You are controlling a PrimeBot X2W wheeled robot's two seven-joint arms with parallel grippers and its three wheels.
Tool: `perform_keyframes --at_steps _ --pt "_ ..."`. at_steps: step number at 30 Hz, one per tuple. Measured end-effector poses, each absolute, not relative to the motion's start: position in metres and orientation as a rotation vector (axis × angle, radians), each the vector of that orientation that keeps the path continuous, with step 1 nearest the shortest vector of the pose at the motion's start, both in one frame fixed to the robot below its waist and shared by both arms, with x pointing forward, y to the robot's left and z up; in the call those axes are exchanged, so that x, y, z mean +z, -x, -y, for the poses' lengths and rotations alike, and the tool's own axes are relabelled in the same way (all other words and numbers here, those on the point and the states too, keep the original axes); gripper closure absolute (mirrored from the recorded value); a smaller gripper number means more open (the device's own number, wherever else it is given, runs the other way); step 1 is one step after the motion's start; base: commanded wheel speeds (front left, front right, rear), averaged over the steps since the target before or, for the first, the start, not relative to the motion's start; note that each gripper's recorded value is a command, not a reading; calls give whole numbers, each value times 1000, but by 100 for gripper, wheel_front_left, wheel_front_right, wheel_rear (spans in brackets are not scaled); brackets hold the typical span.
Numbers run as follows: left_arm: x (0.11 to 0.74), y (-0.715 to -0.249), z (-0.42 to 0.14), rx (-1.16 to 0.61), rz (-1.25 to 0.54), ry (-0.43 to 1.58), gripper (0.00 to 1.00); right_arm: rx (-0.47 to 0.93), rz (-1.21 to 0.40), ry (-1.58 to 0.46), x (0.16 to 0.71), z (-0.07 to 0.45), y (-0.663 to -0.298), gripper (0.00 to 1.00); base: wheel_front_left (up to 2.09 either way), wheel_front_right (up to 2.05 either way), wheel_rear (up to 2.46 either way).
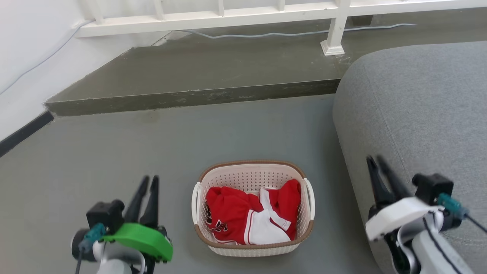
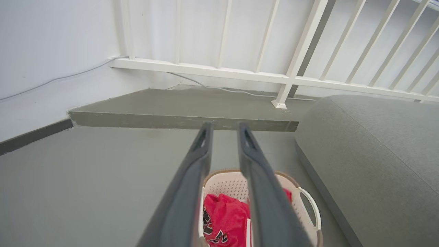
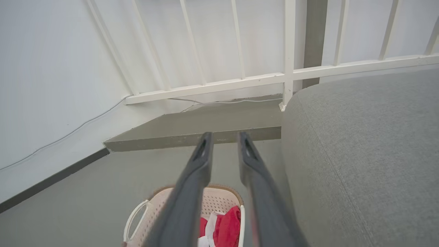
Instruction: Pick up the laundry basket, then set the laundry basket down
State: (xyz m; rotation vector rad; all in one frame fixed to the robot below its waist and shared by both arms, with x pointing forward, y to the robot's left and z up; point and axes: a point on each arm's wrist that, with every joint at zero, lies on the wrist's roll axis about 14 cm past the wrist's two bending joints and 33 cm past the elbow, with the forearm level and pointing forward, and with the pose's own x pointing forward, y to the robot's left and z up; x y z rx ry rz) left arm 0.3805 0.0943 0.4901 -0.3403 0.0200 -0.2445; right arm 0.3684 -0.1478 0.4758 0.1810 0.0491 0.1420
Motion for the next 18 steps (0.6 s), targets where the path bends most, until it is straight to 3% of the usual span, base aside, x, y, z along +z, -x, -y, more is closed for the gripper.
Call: perform_keyframes --at_steps 18 --pt "474 -377 -111 -163 -97 505 100 61 -126 -372 460 159 -363 100 0 0 0"
